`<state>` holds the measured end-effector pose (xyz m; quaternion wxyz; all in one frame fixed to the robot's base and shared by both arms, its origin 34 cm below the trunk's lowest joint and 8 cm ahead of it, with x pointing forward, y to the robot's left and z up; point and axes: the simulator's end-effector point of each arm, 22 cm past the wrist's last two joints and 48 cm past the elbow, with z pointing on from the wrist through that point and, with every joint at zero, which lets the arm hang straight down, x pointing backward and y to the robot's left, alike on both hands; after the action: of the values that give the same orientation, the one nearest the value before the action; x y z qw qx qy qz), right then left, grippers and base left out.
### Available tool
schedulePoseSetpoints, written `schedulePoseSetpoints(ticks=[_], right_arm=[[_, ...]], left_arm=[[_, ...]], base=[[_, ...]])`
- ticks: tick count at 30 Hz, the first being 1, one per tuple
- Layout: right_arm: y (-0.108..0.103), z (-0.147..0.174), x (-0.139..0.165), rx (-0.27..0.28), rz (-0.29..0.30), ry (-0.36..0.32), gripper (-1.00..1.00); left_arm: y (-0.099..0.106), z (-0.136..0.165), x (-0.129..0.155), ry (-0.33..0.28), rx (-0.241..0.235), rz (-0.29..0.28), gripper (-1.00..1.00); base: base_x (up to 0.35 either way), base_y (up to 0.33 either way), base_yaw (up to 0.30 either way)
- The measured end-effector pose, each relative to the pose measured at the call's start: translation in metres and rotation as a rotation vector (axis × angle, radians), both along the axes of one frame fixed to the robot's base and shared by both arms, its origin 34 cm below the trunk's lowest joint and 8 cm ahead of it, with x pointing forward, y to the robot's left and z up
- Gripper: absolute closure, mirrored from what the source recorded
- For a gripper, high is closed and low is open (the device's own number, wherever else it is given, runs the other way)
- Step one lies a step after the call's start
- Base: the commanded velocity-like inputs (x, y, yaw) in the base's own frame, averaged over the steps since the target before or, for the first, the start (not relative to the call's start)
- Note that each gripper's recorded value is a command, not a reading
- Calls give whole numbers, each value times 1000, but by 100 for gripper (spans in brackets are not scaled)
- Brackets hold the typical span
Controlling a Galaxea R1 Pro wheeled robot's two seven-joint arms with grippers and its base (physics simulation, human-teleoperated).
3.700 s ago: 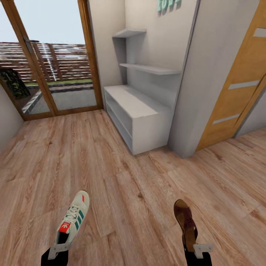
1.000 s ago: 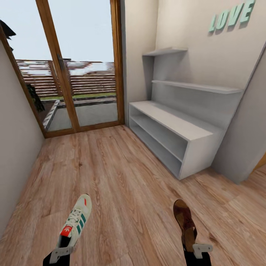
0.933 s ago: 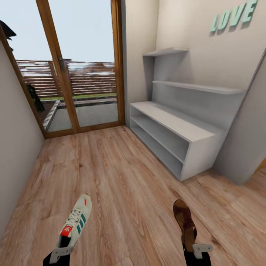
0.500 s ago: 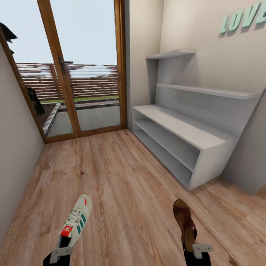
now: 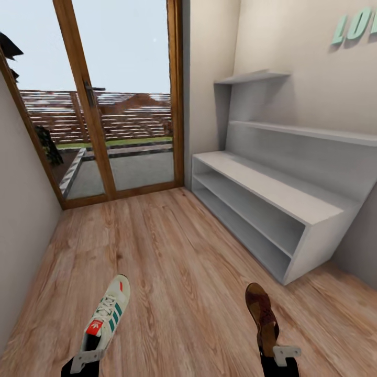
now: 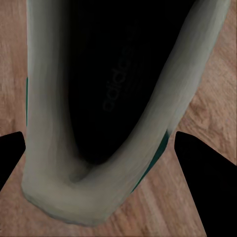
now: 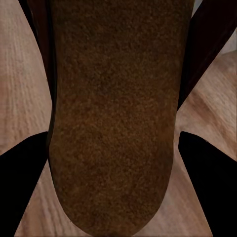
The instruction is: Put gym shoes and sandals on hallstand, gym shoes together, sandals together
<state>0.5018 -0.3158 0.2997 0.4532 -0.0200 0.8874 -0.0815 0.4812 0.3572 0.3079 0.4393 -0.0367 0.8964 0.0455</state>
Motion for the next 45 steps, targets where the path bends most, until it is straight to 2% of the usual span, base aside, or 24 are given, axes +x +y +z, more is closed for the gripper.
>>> schedulePoseSetpoints(ticks=[10,32,45], right_arm=[[0,1,1,0,-1,-3,100],[1,1,1,2,-1,-3,100],[1,-2,-1,2,-2,6,100]], left_arm=[[0,1,1,-3,-1,1,100],[-1,1,1,-3,-2,-1,100],[-1,-3,-2,6,-2,-1,100]], base=[[299,205,-178],[316,156,-289],[62,24,-290]])
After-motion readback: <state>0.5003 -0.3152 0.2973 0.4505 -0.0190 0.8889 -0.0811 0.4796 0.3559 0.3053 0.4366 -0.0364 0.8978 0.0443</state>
